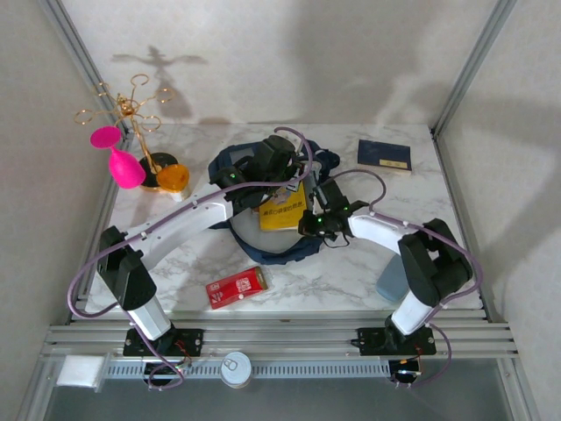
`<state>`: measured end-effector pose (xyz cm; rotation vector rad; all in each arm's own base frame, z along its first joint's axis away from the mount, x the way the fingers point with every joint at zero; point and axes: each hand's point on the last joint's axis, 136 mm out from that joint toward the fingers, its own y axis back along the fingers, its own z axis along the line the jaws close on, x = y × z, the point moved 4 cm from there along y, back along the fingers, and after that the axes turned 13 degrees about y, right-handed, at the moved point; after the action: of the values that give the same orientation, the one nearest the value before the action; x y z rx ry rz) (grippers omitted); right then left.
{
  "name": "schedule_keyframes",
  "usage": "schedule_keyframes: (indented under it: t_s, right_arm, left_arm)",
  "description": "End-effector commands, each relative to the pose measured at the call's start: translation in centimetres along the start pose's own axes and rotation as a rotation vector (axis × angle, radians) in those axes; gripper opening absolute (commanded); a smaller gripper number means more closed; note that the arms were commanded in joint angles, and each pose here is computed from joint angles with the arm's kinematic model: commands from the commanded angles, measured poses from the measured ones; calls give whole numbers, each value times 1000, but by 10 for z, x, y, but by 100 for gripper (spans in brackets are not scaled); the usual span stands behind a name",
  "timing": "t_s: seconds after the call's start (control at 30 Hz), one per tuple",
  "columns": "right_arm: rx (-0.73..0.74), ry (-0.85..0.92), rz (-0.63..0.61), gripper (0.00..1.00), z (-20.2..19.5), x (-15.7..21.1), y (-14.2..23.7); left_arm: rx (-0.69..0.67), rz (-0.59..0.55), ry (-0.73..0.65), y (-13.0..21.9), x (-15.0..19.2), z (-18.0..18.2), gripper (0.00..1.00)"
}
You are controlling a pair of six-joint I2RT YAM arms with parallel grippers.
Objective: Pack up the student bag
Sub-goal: Place the book in the student bag.
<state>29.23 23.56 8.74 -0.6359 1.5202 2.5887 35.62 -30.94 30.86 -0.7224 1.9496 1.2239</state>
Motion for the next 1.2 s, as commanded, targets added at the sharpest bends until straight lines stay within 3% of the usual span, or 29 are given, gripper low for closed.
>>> schedule_keyframes:
  t_s: [0.0, 0.33, 0.57, 0.7, 0.87, 1.17]
  right_arm:
    - [51, -5, -44, 5, -7, -4, -9]
    - [20, -18, -333, 6, 12, -85, -16]
    - [-52, 7, -367, 6, 22, -87, -14]
    - [-74, 46, -379, 12, 23, -63, 16]
    - [14, 14, -403, 23, 5, -37, 64]
    - [179, -260, -508, 41, -87, -46, 142]
  left_arm:
    - [111, -138, 73, 18, -42, -23, 0]
    - [133, -133, 84, 20, -42, -27, 0]
    - [117, -130, 77, 19, -40, -25, 0]
    - [110, -121, 71, 18, -36, -23, 0]
    - [117, -77, 72, 9, -20, -22, 0]
    - [125, 53, 93, -21, 49, -41, 1]
